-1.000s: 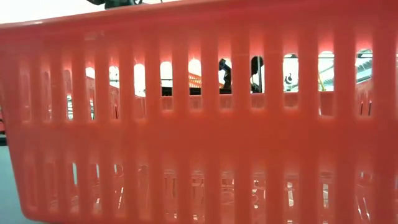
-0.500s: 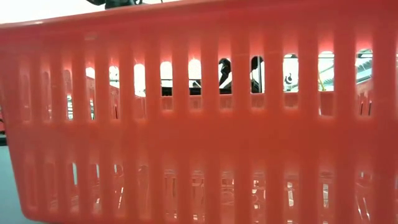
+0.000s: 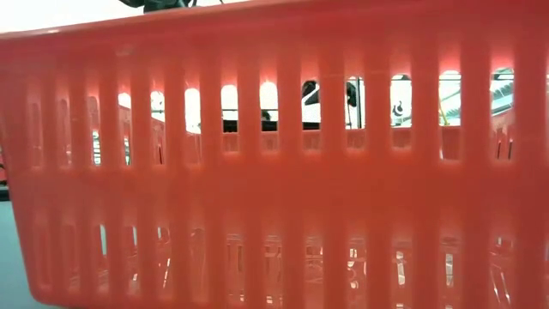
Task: Stack baskets on shelf by color
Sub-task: Stack the orange bin on the stacked orange bins on the shelf
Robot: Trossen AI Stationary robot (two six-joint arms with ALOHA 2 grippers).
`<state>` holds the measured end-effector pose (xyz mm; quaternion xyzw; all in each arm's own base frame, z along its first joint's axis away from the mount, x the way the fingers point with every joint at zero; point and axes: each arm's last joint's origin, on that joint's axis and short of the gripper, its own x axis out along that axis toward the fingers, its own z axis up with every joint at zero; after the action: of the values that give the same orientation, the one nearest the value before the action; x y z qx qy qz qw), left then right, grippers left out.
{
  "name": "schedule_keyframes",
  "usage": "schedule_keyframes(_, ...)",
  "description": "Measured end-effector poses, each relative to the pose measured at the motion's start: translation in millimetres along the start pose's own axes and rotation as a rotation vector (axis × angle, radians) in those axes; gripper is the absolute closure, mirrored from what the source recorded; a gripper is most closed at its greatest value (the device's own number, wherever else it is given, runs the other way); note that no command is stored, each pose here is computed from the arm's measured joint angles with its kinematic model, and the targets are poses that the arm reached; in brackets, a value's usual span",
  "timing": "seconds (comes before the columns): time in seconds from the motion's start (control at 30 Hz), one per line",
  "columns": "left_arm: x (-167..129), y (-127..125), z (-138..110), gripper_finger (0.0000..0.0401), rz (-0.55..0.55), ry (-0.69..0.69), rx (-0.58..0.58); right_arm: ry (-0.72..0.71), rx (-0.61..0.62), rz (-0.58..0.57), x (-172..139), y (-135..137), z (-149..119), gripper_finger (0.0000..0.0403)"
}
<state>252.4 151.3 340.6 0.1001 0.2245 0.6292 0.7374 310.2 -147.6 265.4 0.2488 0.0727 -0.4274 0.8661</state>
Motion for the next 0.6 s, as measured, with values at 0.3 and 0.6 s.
schedule_keyframes(0.3,0,0,-1,0.0066,-0.002,0.006,0.009,0.028,-0.19,-0.085,1,-3,-11,0.0298)
schedule_keyframes(0.6,12,-1,-17,0.0066,-0.378,0.1,0.055,0.237,-0.323,0.23,0,-10,-29,0.0298)
